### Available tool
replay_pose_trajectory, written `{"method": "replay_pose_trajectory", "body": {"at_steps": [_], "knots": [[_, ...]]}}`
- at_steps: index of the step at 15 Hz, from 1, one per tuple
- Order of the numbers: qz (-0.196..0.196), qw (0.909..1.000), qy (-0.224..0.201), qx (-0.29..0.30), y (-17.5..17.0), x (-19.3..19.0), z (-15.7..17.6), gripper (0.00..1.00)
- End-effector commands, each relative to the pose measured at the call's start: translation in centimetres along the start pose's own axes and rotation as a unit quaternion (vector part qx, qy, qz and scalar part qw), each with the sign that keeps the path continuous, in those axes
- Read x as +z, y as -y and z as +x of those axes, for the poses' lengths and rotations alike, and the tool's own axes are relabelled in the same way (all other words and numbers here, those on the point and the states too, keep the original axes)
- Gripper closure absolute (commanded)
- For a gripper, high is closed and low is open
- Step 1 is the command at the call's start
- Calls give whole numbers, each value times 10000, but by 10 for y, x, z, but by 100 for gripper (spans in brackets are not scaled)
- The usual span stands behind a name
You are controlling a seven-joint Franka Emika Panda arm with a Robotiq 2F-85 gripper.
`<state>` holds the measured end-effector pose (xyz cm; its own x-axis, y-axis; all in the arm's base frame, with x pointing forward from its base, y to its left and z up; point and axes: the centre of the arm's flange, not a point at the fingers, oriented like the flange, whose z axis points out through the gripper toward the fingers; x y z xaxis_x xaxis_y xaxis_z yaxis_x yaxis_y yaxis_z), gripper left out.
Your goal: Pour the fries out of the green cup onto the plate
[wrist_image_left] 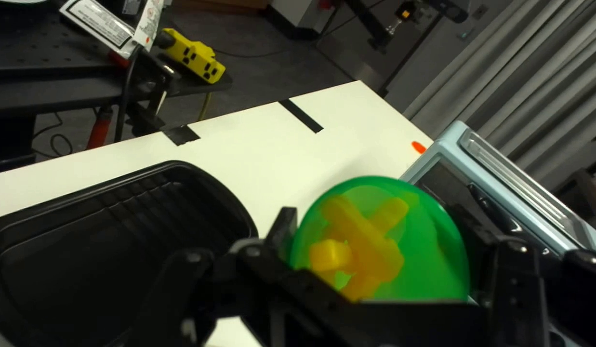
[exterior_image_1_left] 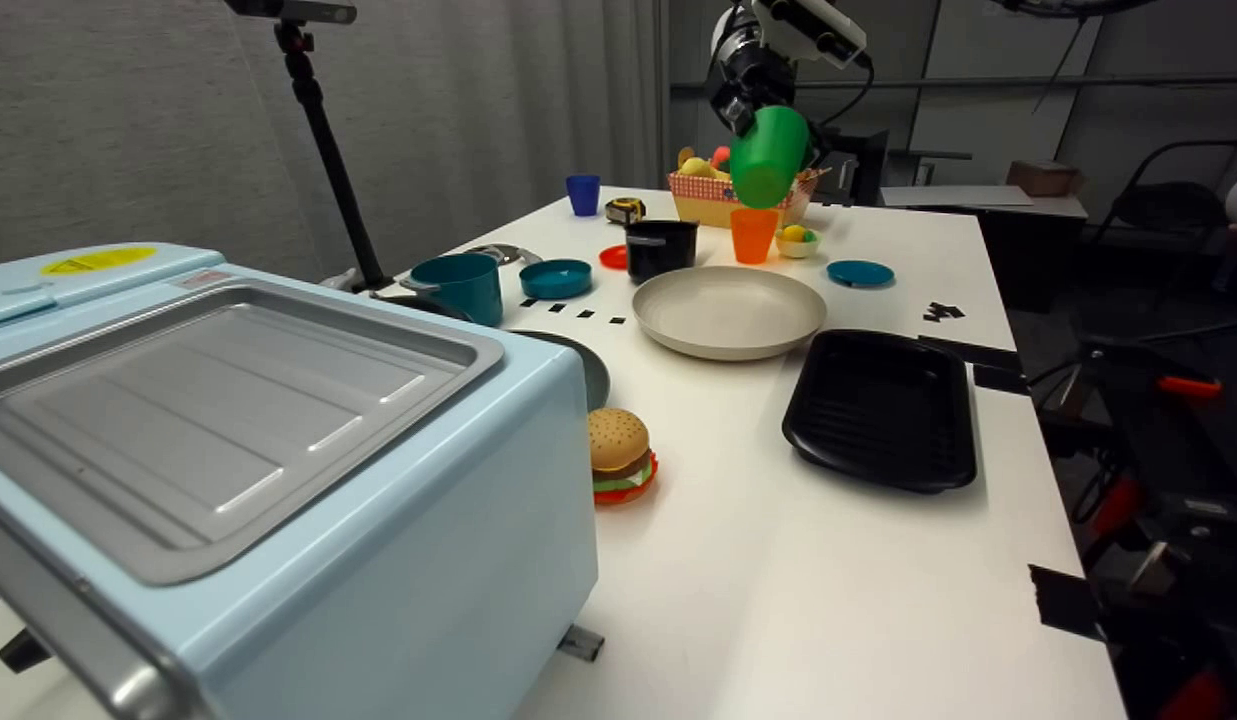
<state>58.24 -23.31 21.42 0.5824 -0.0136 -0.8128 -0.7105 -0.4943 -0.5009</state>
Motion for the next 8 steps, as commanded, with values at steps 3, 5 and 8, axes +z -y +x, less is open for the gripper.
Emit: {"method": "replay_pose_trajectory", "body": {"at_steps": [3,5,8], "knots": [[774,9950,617,102,16,-24,9,47],[969,9925,737,137,18,-25,9,47],[1246,9885,842,164,21,-28,10,47]]}}
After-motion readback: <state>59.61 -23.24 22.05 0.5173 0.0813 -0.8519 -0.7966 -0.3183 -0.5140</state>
